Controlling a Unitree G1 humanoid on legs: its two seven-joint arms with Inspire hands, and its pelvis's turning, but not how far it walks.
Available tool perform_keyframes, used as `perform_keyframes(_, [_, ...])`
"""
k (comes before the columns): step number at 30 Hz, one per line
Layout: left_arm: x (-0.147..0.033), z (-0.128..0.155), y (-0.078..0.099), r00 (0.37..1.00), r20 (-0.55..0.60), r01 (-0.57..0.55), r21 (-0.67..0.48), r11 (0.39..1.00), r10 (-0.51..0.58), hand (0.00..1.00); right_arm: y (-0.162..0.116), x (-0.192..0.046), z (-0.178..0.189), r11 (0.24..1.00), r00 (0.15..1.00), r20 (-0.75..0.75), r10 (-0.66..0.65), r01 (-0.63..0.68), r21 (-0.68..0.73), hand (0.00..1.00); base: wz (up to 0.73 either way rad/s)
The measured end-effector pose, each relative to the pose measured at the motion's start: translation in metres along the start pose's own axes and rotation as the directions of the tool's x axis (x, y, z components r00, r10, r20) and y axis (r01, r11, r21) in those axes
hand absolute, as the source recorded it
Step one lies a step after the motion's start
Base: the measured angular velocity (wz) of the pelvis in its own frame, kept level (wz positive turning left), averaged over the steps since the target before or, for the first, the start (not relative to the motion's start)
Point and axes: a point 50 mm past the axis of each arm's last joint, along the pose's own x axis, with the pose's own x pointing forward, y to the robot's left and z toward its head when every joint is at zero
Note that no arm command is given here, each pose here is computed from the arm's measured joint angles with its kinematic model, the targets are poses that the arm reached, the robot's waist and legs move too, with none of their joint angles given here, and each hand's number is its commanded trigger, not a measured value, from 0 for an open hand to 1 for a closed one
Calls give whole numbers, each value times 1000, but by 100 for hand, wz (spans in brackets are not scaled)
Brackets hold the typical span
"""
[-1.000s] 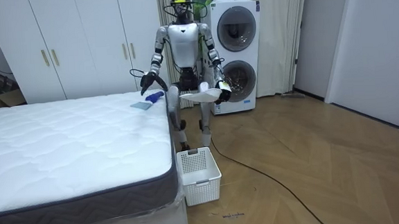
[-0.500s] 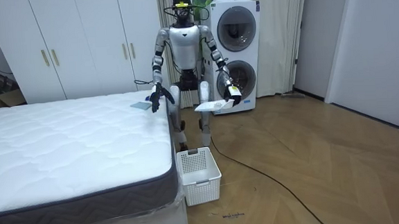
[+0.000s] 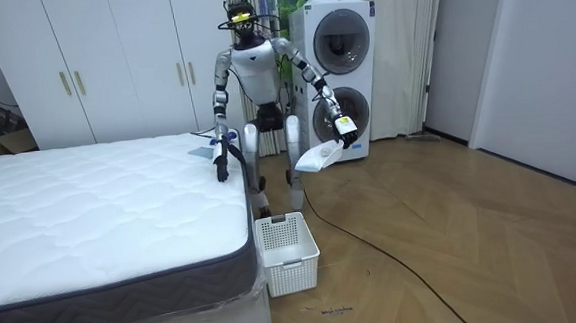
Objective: Clean bed
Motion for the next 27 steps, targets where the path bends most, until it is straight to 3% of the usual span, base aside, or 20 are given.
perform_keyframes(13, [14, 27, 15, 993, 79, 71, 182, 981, -86, 100, -2, -2, 9, 1000, 998, 54, 10, -9, -17, 0, 5])
perform_keyframes(27, [24, 24, 26, 990, -17, 140, 230, 963, -140, 100, -3, 0, 14, 1000, 997, 71, -27, 28, -11, 0, 5])
